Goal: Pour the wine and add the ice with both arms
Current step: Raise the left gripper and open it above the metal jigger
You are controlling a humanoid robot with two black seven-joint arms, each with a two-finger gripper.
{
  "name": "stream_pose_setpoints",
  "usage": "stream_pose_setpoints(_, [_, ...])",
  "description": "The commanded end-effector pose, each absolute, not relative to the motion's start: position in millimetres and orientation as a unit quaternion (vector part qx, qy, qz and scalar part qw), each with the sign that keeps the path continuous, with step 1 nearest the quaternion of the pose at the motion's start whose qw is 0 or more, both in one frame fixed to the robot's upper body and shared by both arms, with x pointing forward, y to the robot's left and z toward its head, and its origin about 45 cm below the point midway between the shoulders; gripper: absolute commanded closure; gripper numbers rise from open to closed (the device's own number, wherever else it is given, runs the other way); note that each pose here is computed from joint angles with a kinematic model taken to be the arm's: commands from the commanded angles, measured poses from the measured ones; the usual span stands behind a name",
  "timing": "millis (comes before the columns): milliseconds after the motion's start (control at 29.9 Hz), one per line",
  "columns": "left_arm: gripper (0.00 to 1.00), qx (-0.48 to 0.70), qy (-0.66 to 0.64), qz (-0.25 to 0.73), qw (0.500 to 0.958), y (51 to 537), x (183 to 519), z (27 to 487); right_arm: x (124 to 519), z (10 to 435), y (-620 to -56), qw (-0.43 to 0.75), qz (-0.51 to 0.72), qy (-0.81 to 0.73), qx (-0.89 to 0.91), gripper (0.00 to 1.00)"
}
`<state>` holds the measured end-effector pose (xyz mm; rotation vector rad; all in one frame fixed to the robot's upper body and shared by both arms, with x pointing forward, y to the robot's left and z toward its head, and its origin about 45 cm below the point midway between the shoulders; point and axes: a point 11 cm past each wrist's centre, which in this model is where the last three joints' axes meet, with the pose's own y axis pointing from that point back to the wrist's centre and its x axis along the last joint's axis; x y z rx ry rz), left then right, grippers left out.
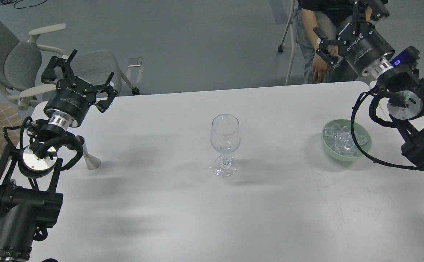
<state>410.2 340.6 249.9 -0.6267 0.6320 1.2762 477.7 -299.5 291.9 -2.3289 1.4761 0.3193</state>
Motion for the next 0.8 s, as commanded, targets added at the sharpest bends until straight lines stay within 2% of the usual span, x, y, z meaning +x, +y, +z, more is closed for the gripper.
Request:
stream_pose_setpoints(0, [0.02,-0.291,0.28,0.578,0.709,343,413,252,478,292,-303,0.18,0.112,0.526,-0.824,0.0])
stream_pose_setpoints(435, [0.02,-0.271,0.289,0.599,0.695,352,411,245,479,292,-303,0.178,0.111,0.528,-0.823,0.0])
stream_pose_setpoints(770, [0.02,-0.264,0.268,0.583,0.719,354,404,248,479,287,-299,0.169,0.112,0.529,-0.824,0.0])
